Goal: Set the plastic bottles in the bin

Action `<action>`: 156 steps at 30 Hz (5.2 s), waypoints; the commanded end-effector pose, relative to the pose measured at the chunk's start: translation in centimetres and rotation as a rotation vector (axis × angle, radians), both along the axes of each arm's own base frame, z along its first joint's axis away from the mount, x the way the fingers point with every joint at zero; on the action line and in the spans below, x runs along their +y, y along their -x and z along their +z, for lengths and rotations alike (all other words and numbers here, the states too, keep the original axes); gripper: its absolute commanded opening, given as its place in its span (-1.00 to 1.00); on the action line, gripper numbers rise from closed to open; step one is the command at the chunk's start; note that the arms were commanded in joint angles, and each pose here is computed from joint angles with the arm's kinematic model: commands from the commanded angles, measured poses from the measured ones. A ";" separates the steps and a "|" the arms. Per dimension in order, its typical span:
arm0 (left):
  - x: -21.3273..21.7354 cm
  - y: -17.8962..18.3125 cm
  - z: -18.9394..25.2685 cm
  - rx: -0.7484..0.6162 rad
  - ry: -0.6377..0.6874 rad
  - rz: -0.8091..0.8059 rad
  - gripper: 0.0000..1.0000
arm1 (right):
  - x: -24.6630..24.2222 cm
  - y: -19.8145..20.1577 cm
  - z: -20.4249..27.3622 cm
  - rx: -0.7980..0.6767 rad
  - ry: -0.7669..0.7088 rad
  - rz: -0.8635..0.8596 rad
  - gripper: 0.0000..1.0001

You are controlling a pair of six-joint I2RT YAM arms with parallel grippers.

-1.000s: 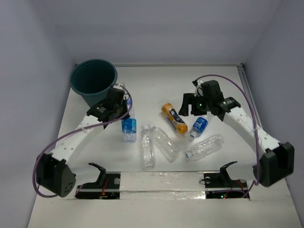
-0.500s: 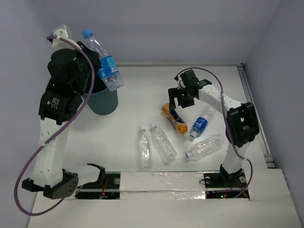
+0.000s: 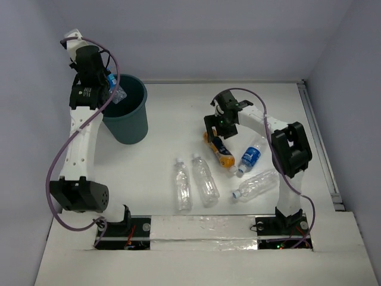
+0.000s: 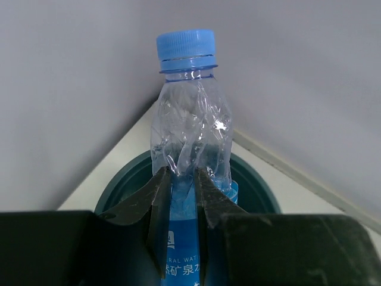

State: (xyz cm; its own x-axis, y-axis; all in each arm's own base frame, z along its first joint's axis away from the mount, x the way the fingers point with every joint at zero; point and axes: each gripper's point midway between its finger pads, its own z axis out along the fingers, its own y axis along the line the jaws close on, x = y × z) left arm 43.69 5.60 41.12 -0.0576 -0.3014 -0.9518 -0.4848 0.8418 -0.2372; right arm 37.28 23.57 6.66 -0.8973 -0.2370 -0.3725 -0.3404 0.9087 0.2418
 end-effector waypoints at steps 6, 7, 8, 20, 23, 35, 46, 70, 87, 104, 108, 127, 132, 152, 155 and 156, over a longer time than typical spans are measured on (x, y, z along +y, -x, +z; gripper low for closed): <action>1.4 -1.6 -1.5 -0.028 -0.094 0.040 -0.74 | 1.0 -2.3 0.1 -0.044 0.022 -0.006 0.67; 1.8 -1.6 -2.4 -0.016 -0.093 0.046 -0.60 | 1.0 -2.5 0.1 -0.049 0.023 -0.011 0.65; 1.7 -1.4 -2.5 -0.020 -0.092 0.044 -0.48 | 1.0 -2.8 0.2 -0.061 0.027 -0.019 0.58; -2.2 1.7 0.9 -0.097 0.031 -0.159 0.49 | 0.9 -6.5 17.3 -0.454 -0.132 -0.170 -0.02; -4.8 4.4 1.4 -0.114 0.110 -0.287 0.37 | 4.0 -5.5 24.1 -0.513 -0.381 -0.156 -0.03; -17.0 17.7 -10.8 0.156 0.483 -0.746 -0.20 | 15.8 -4.7 45.3 -0.563 -1.223 -0.280 0.03; -20.5 23.9 -23.2 0.444 0.680 -0.815 0.18 | 21.9 -8.9 43.6 -0.504 -1.375 -0.593 0.07; -24.8 24.9 -32.5 0.640 0.640 -0.807 0.90 | 24.3 -10.4 33.5 -0.607 -1.045 -0.808 0.26; -24.5 24.9 -34.6 0.681 0.582 -0.786 0.98 | 25.6 -9.9 31.3 -0.614 -0.982 -0.762 0.85; -25.5 23.5 -36.0 0.724 0.521 -0.809 0.98 | 15.3 0.4 31.6 -0.766 -0.671 -0.367 -0.42; -26.1 23.0 -36.9 0.753 0.502 -0.808 0.94 | 11.1 5.7 23.8 -0.600 -0.562 -0.299 0.03; -23.0 18.8 -19.3 0.441 0.376 -0.687 -0.37 | 6.0 14.3 2.6 -0.171 -0.167 -0.039 0.89; -20.3 16.6 -10.4 0.289 0.267 -0.595 -0.36 | 6.3 14.4 -0.3 -0.138 -0.133 -0.004 0.80; 2.1 2.9 0.3 0.136 -0.082 0.138 -0.23 | 9.9 12.9 8.7 -0.249 -0.344 0.069 0.14; 2.8 3.0 0.2 0.140 -0.117 0.172 0.37 | 11.6 11.6 15.7 -0.341 -0.452 0.072 0.14; 2.9 3.1 0.4 0.142 -0.133 0.174 0.57 | 12.2 11.2 17.8 -0.366 -0.487 0.073 0.13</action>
State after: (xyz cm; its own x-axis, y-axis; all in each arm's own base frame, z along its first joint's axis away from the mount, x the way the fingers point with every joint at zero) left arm 41.62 7.02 37.89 -0.2547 -0.2505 -0.9340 -0.6042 0.7953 -0.0485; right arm 23.93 33.14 14.06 -0.7924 -0.1412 -0.5934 -0.4497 0.7925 0.4119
